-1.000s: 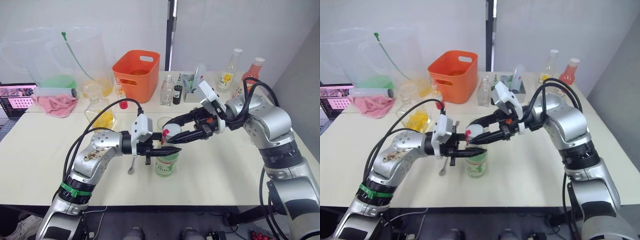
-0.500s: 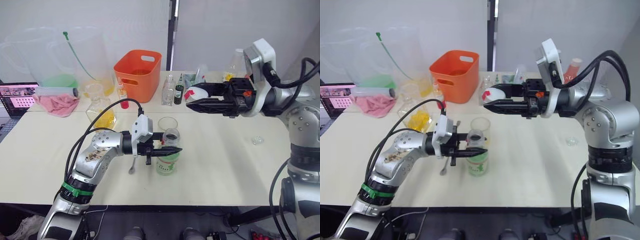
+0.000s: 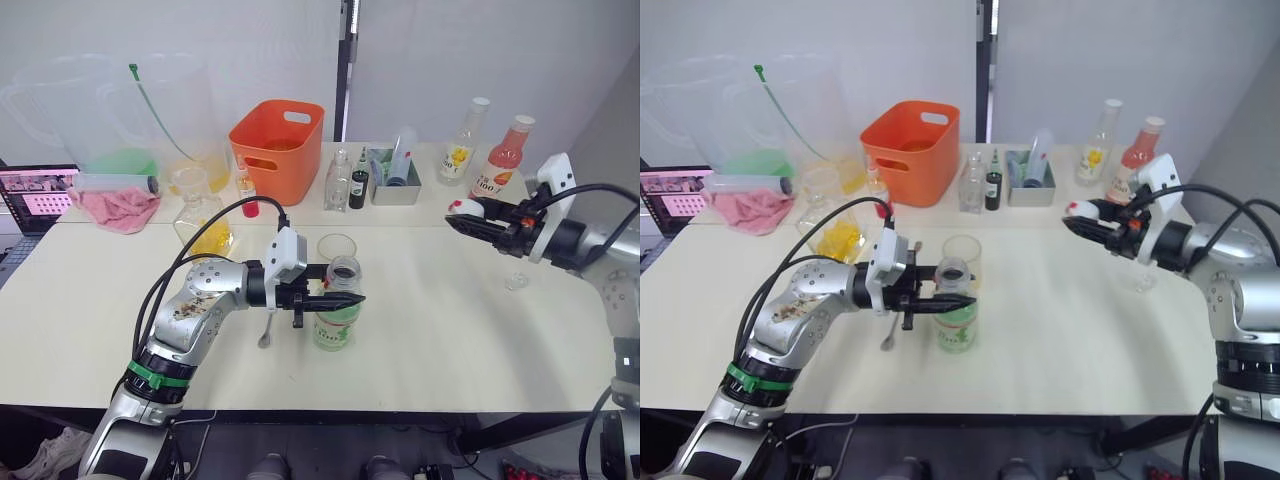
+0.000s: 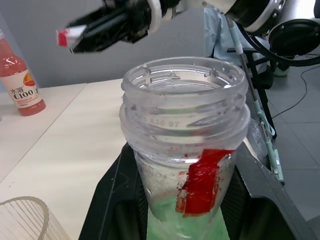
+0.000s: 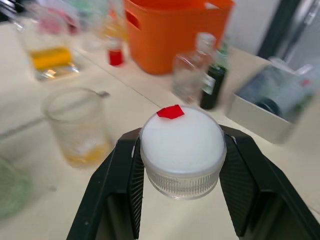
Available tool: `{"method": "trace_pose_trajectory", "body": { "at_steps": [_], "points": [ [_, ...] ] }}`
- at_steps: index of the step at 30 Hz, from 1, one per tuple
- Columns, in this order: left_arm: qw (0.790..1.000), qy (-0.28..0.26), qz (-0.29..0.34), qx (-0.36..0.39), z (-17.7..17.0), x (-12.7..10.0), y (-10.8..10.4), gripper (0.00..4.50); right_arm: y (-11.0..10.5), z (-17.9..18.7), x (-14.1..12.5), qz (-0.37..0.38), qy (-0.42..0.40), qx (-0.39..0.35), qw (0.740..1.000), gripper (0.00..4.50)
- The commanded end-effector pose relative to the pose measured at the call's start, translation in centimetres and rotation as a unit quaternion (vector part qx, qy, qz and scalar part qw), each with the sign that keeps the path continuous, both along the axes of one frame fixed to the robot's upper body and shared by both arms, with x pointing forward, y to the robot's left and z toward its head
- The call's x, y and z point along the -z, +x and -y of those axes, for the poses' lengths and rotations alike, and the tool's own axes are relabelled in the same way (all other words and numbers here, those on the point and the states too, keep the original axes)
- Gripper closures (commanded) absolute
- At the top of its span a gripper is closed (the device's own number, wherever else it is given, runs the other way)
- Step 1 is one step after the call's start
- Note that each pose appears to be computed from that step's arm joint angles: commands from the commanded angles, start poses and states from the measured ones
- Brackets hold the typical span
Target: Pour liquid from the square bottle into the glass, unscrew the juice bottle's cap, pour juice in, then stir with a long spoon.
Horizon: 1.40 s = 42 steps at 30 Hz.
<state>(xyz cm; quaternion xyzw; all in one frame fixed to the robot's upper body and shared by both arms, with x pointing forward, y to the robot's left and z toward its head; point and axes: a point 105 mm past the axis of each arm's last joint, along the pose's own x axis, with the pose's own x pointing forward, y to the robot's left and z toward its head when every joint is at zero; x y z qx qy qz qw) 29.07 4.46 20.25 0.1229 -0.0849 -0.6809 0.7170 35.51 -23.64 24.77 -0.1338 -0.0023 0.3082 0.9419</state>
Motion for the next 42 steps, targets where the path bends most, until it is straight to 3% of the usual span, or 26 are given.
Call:
{"method": "trace_pose_trajectory", "body": {
  "at_steps": [1, 6, 10, 23, 24, 25, 31, 36, 38, 42],
  "points": [
    [0.999, 0.028, -0.028, -0.002, 0.2, 1.9, 0.0, 3.08, 0.7, 1.8, 0.0, 0.028, -0.001, 0.059, 0.998, 2.89],
    [0.999, 0.025, -0.027, -0.003, 0.2, 1.9, -0.1, 3.08, 1.4, 2.4, 2.8, -0.001, 0.007, 0.095, 0.995, 2.89],
    [0.999, 0.022, -0.027, -0.011, 0.0, 1.9, -0.2, 3.08, 1.8, 2.8, 8.1, -0.055, -0.003, 0.14, 0.989, 2.89],
    [0.999, 0.022, -0.031, -0.022, -0.1, 2.1, -0.3, 3.08, 3.4, 3.4, 12.7, -0.063, 0.031, 0.218, 0.973, 2.89],
    [0.999, 0.022, -0.031, -0.023, -0.1, 2.1, -0.3, 3.08, 3.5, 3.4, 12.7, -0.06, 0.031, 0.221, 0.973, 2.89],
    [0.999, 0.021, -0.029, -0.025, -0.1, 2.0, -0.2, 3.08, 3.6, 3.4, 12.5, -0.057, 0.032, 0.221, 0.973, 2.09],
    [0.999, 0.016, -0.027, -0.026, 0.0, 1.6, -0.4, 3.08, 3.6, 3.5, 11.3, -0.04, 0.026, 0.216, 0.975, 0.18],
    [0.998, -0.012, -0.048, -0.027, 0.0, 1.1, -0.7, 3.08, 3.2, 2.3, 7.5, -0.004, 0.038, 0.163, 0.986, 0.04],
    [0.998, -0.019, -0.05, -0.033, -0.3, 0.7, -0.8, 3.08, 3.0, 1.5, 4.9, 0.02, 0.02, 0.125, 0.992, 0.04],
    [0.998, -0.009, -0.03, -0.05, -1.0, 0.3, -0.8, 3.08, 1.5, -0.8, 2.6, 0.021, -0.007, 0.027, 0.999, 0.04]
  ]
}}
